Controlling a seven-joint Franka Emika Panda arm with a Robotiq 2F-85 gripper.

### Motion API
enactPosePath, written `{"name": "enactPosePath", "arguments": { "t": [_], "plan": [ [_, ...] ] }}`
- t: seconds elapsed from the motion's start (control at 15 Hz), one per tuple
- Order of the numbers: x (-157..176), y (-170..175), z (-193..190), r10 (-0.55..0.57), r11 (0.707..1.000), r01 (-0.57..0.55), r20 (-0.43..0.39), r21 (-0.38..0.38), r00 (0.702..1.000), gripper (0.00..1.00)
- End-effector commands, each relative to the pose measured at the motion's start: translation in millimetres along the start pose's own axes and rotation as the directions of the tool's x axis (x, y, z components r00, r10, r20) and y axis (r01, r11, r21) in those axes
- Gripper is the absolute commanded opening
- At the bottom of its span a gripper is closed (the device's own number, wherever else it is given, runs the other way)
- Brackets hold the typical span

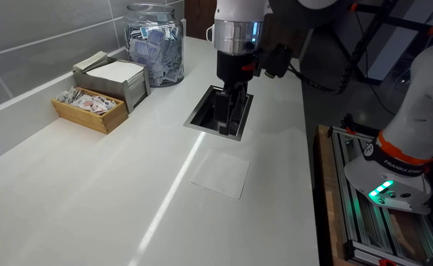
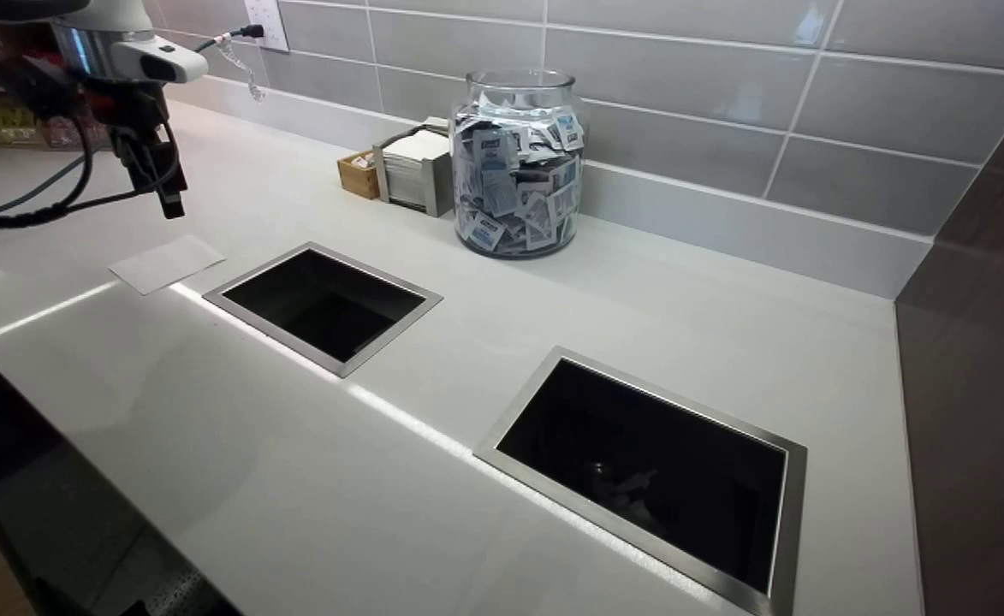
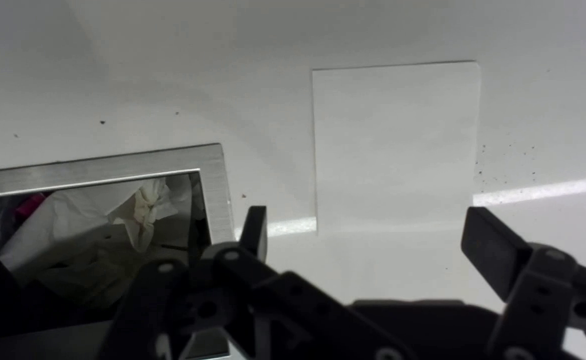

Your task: Put the white paper in the left hole

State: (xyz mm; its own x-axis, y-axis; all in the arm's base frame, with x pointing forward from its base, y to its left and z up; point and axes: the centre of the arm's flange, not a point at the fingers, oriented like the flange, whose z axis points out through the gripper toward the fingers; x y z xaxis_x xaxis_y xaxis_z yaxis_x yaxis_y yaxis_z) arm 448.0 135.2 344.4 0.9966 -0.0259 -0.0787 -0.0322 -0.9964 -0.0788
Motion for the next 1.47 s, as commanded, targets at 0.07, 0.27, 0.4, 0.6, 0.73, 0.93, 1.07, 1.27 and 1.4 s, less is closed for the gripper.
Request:
{"name": "enactPosePath", "arguments": {
  "t": [0.07, 0.27, 0.4, 0.6, 0.73, 0.93, 1.07, 1.27, 1.4],
  "plan": [
    [-5, -25, 46, -0.049, 0.999, 0.049, -0.017, -0.009, 0.999, 1.00],
    [-7, -31, 66, -0.072, 0.997, 0.072, -0.021, -0.017, 0.997, 1.00],
    [-6, -33, 75, -0.087, 0.996, 0.086, -0.034, -0.015, 0.996, 1.00],
    [-4, -34, 86, -0.091, 0.996, 0.090, -0.036, -0.021, 0.995, 1.00],
    [-2, -35, 90, -0.100, 0.995, 0.099, -0.040, -0.023, 0.994, 1.00],
    [1, -37, 98, -0.125, 0.992, 0.123, -0.049, -0.036, 0.991, 1.00],
    [2, -39, 102, -0.140, 0.990, 0.138, -0.054, -0.038, 0.989, 1.00],
    [3, -42, 107, -0.153, 0.988, 0.151, -0.055, -0.044, 0.987, 1.00],
    [3, -43, 109, -0.161, 0.986, 0.159, -0.047, -0.053, 0.986, 1.00]
  ]
}}
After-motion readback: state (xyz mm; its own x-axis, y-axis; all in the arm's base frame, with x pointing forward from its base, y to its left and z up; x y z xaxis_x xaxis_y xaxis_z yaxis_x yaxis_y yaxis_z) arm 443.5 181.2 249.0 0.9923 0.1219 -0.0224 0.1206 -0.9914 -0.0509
